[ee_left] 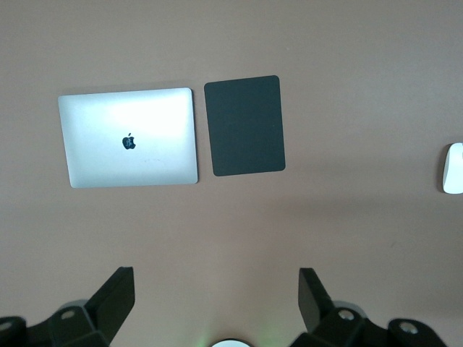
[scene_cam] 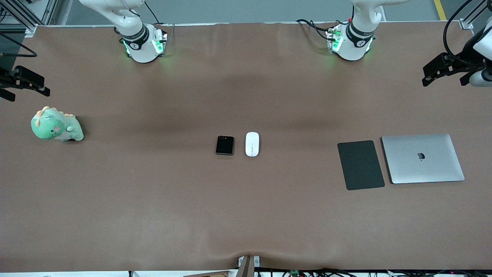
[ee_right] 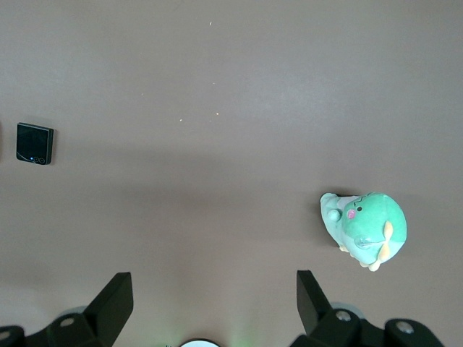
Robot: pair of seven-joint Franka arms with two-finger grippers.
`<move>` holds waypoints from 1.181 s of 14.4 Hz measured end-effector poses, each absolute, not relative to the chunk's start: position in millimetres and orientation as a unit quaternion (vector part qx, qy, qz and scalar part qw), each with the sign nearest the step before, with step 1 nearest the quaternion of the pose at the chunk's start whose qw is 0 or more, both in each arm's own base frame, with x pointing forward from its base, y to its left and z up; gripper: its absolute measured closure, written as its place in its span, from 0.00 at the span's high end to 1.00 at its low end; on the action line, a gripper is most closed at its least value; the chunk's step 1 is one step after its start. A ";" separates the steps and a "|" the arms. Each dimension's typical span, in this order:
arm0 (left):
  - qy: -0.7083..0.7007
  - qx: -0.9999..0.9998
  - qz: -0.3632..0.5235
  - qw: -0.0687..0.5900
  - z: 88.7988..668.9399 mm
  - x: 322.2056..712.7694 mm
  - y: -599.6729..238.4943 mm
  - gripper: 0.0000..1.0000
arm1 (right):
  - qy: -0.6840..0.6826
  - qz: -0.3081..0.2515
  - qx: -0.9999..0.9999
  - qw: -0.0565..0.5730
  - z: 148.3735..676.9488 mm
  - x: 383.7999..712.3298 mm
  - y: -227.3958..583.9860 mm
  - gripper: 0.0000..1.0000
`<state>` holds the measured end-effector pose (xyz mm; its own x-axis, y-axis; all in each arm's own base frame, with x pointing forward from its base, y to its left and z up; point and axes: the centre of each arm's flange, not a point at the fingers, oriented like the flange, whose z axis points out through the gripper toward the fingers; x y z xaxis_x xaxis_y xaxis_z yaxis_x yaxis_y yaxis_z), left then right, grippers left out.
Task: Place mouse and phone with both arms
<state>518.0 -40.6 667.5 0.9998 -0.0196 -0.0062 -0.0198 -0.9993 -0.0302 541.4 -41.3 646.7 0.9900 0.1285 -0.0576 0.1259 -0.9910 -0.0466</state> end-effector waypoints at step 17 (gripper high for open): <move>0.021 -0.998 0.059 0.005 551.6 553.0 -208.0 1.00 | -0.062 0.031 -0.997 0.022 646.2 541.0 -43.5 1.00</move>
<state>553.0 -208.0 551.6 0.9920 -0.0420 -0.1187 -0.0431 -0.9990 -0.0069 541.0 -43.5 646.2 0.9904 0.1241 -0.0601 0.1214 -0.9915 -0.0471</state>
